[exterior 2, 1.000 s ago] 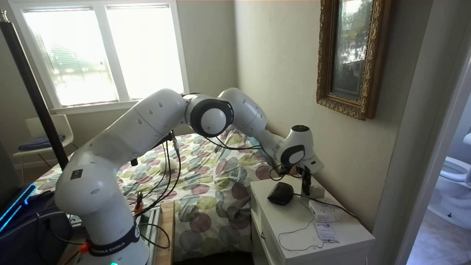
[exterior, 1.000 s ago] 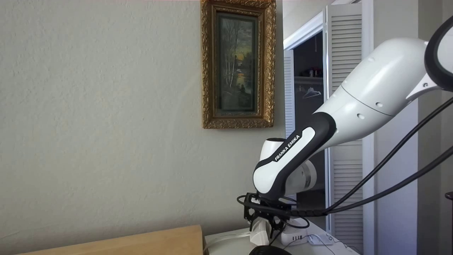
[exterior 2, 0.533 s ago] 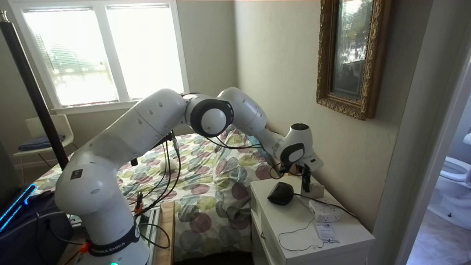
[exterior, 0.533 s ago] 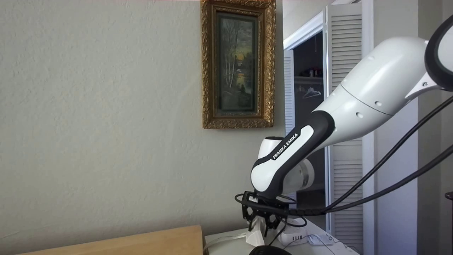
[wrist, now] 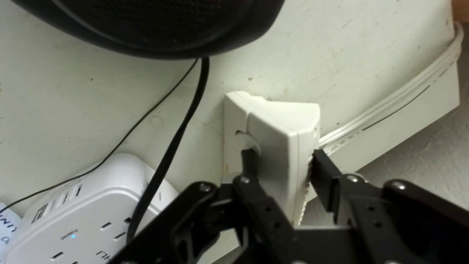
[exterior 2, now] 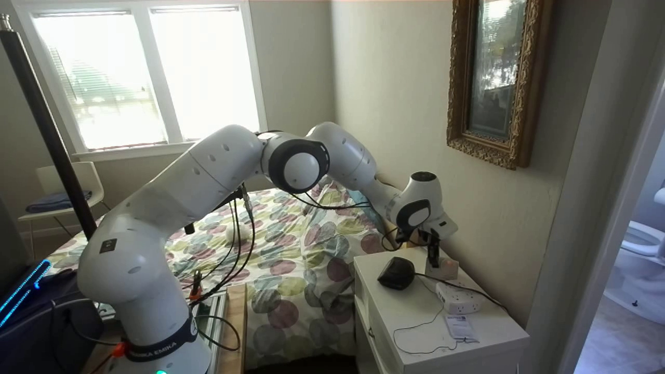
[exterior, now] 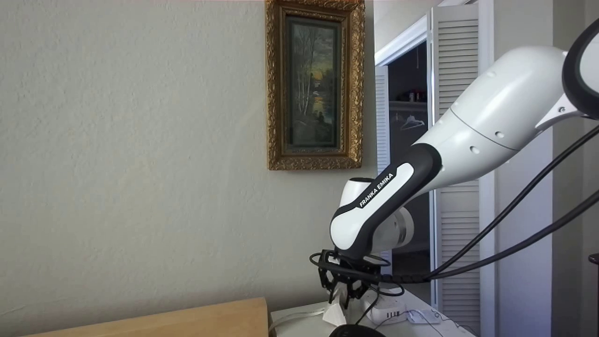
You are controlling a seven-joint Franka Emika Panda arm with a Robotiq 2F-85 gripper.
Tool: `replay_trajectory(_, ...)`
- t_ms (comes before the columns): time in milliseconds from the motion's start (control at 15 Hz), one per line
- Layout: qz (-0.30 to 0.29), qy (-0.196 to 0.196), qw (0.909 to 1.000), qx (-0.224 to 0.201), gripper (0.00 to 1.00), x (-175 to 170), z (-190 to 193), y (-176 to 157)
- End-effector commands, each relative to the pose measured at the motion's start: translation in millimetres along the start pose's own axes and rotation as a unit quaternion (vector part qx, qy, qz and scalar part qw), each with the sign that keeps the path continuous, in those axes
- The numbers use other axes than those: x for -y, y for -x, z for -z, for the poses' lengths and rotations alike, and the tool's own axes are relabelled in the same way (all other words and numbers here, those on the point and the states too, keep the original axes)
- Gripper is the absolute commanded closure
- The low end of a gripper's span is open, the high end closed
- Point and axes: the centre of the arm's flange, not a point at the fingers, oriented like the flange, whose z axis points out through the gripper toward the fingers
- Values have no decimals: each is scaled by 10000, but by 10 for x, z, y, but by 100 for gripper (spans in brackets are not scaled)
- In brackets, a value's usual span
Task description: Move the white alarm clock on the left to the left.
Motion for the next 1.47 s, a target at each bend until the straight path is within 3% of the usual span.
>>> replay_trajectory(0,44,5,9999,107,33,1,-42,-3)
replay_trajectory(333,118,52,9999,-33,2,50,113,69)
replay_trajectory(933,524,25,9968,-603,0,224,752,113)
replay_trajectory(1400,577,200,9932,-992,0,51,1290,-65)
